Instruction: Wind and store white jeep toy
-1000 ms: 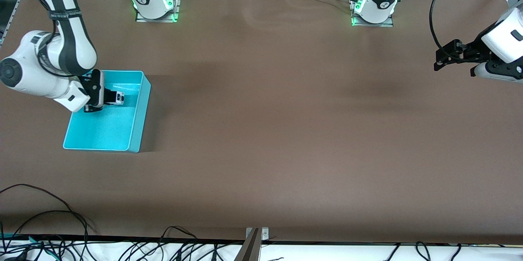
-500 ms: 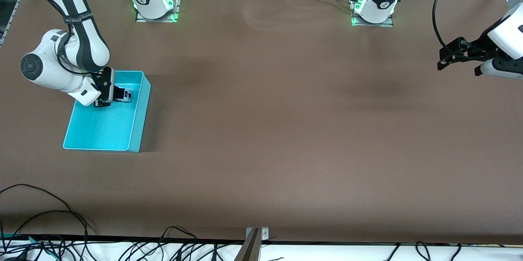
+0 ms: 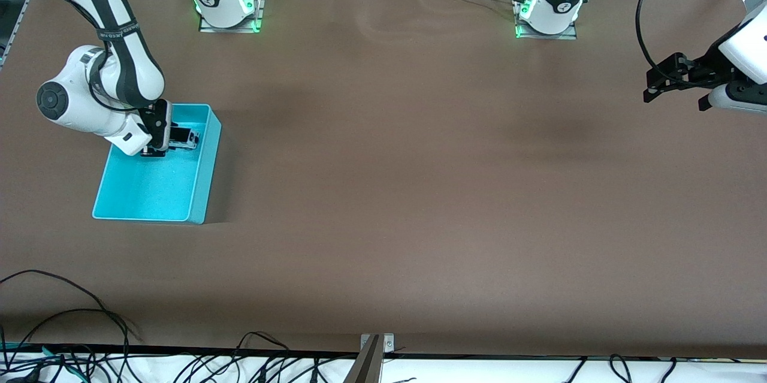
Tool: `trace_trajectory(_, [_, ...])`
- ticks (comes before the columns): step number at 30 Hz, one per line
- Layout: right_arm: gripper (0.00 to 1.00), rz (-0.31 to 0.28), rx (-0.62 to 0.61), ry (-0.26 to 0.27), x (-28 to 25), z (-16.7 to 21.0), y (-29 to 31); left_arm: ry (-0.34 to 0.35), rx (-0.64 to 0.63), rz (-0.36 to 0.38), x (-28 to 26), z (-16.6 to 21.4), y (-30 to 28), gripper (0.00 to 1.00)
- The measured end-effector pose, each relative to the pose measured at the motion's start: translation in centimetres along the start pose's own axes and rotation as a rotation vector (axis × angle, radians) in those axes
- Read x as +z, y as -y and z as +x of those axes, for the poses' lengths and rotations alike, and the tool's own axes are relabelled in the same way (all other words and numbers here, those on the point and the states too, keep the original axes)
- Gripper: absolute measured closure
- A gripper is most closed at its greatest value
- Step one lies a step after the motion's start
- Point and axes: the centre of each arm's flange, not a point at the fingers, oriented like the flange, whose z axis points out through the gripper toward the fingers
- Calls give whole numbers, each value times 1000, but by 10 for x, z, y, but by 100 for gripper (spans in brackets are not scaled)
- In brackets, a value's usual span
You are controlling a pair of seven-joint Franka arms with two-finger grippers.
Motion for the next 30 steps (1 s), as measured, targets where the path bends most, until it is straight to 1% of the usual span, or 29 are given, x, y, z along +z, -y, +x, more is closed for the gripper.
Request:
trace_trajectory(3, [5,0,1,-1,0,0,0,0,0,0,0,0,0,0])
trace_trajectory(4, [1,-1,0,-1,0,0,0,0,0,0,0,0,0,0])
trace_trajectory(5, [0,-3,-1,0,-1,0,-1,0,0,0,0,0,0,0])
trace_trajectory(10, [0,-26,-26,-1,-17,6,-12,2,0,0,1,1,0,0])
trace_trajectory(12, [0,-25,-39,-6,-30,10,-19,2,0,0,1,1,0,0])
trace_trajectory(21, [0,-43,-79,-33,-115,32,-53,7,-6,-1,6,4,4,0])
trace_trajectory(24, [0,-52,-50,-40,-143,39,-61,5,-9,-1,5,4,6,0])
trace_trajectory(30, [0,-82,92,-50,-196,49,-72,4,-12,-1,5,4,7,0])
